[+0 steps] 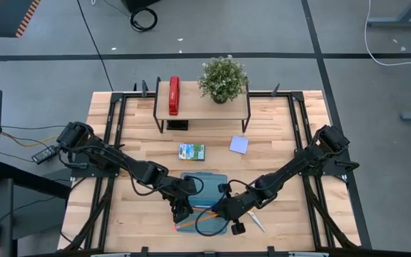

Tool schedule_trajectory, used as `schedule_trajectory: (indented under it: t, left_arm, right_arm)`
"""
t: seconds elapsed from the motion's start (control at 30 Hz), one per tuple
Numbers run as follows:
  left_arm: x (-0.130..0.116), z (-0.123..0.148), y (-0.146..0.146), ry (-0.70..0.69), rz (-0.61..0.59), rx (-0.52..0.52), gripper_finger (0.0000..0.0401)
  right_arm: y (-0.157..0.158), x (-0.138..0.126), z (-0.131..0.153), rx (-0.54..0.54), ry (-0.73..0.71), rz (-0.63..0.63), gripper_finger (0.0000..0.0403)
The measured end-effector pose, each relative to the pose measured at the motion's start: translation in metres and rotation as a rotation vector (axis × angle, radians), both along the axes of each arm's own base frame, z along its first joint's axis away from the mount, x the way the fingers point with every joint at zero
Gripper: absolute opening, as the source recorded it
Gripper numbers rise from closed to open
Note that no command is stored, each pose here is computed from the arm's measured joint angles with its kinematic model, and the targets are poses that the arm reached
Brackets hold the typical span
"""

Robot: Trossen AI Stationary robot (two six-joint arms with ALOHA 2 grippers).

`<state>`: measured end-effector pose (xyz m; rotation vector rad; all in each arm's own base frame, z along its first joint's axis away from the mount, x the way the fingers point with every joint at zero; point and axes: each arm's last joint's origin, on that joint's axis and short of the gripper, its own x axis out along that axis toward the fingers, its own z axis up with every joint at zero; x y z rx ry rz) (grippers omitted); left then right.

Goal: Pack school essentials
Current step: Adjust the pencils in the blue supply box

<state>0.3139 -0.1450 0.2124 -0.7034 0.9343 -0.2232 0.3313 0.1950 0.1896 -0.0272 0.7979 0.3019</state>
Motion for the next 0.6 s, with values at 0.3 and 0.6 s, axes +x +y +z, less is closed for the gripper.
schedule_trajectory:
  t: [0.3,0.6]
  left_arm:
    - [0.0,0.0,0.0,0.003,0.004,-0.003,0.0016]
    - [0.0,0.0,-0.001,0.009,0.016,-0.016,0.0013]
  right_arm:
    - [-0.007,-0.008,-0.014,-0.091,0.067,0.049,0.0044]
    - [-0.015,-0.006,-0.018,-0.073,0.084,0.018,0.0044]
